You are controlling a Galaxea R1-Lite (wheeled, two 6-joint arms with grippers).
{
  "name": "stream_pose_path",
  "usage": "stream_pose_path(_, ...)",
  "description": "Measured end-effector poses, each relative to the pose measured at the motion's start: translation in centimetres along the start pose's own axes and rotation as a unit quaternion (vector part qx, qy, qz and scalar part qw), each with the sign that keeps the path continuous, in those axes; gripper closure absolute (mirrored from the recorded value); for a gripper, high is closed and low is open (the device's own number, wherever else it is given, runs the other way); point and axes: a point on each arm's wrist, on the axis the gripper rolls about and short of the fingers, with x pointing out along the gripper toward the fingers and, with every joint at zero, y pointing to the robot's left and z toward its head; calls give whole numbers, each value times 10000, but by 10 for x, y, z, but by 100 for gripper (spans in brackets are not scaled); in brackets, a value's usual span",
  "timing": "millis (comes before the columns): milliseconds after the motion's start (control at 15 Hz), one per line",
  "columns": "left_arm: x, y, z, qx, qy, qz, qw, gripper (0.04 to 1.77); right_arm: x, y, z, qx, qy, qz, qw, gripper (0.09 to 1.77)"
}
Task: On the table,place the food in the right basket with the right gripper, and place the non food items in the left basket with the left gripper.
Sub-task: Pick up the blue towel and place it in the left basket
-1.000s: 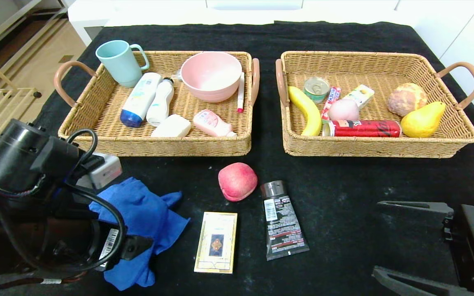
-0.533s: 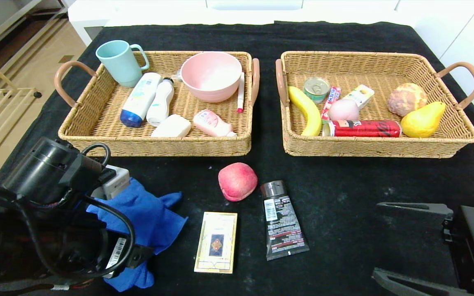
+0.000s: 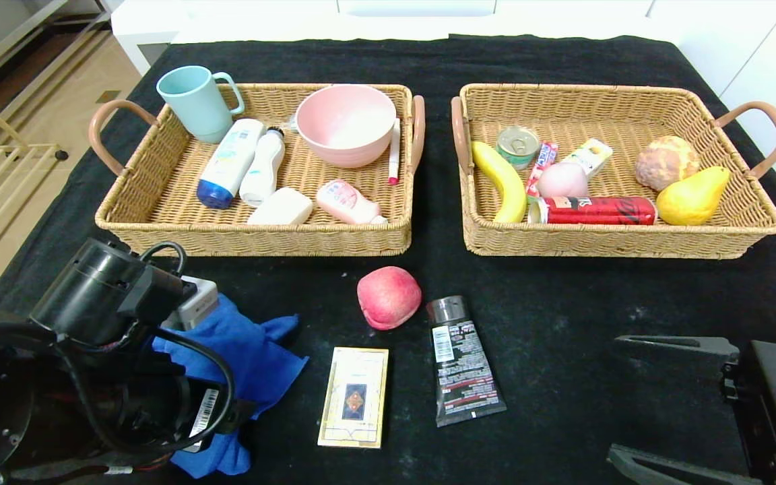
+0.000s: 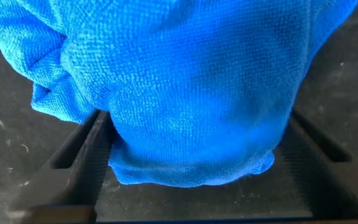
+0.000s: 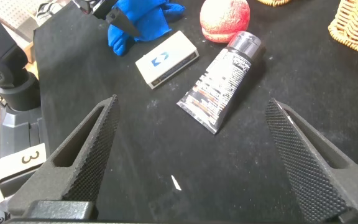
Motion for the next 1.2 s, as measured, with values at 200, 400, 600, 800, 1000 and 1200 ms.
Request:
stream_pose_path(200,1,0,0,5,8,4,10000,69,0,0,0,-1,2,2,10000,15)
stream_pose_path(400,2,-1,0,14,29,-7,10000,101,0,0,0,5,10,-5,10000,15)
stream_pose_path(600,2,-1,0,26,46,-7,10000,156,1,-1,-1,13,21,-6,10000,15)
stream_pose_path(800,2,-1,-1,33,59,-4,10000,156,2,-1,-1,23,36,-4,10000,15)
stream_pose_path(1000,2,-1,-1,28,59,-6,10000,156,2,-1,-2,30,47,-4,10000,15)
stream_pose_path(1200,2,-2,-1,33,57,-11,10000,156,2,-1,-2,34,49,-8,10000,15)
